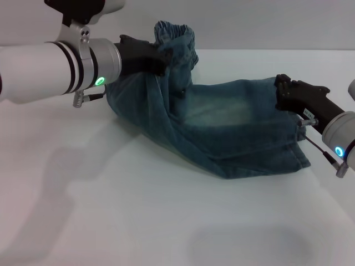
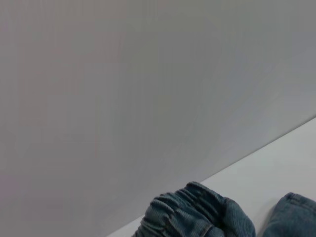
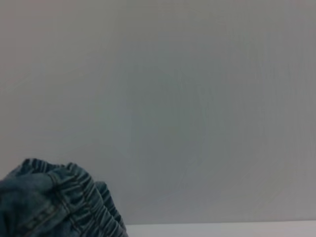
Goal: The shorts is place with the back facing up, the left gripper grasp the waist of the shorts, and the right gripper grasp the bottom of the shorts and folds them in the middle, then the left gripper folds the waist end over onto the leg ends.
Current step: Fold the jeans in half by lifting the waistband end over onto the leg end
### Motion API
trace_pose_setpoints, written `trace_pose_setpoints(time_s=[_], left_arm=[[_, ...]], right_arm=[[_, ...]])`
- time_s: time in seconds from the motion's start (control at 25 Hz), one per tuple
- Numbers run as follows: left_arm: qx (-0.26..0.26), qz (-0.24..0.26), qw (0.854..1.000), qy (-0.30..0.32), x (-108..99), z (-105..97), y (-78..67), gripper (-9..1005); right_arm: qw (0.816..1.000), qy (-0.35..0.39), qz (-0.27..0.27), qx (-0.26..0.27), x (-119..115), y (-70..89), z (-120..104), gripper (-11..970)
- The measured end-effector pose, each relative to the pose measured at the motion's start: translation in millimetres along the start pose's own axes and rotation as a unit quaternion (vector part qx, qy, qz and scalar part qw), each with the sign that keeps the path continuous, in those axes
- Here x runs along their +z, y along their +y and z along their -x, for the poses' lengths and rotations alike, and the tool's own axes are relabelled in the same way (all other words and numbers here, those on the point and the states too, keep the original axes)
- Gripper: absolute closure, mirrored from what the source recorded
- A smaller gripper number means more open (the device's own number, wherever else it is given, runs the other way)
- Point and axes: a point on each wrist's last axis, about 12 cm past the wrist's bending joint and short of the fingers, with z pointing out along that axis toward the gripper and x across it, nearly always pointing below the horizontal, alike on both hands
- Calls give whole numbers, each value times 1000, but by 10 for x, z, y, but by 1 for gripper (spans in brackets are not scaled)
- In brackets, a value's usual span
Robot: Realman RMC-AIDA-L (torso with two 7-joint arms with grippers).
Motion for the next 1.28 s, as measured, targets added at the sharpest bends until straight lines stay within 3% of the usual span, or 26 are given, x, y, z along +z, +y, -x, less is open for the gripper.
trace_pose_setpoints(time_s=[0.52,0.56,0.84,0.96,1.16,1.24,1.28], left_arm=[[10,-5,1000,-29,-194,44,-109,868],[21,-13,999,-42,-270,63,-214,868],[33,-31,998,-47,-303,67,-371,869],[33,-32,998,-49,-308,75,-378,869],[42,-29,996,-78,-410,219,-405,870],[46,-24,994,-94,-492,279,-407,870],[45,-22,994,-96,-513,280,-401,870]], right_arm=[[999,12,-39,9,-8,-175,18,893],[999,10,-44,10,-13,-199,33,893],[998,-5,-66,19,-45,-330,115,892],[998,-2,-53,15,-21,-253,104,891],[1000,13,-9,8,97,12,56,890],[1000,22,20,8,153,190,27,890],[1000,22,20,8,153,190,27,890]])
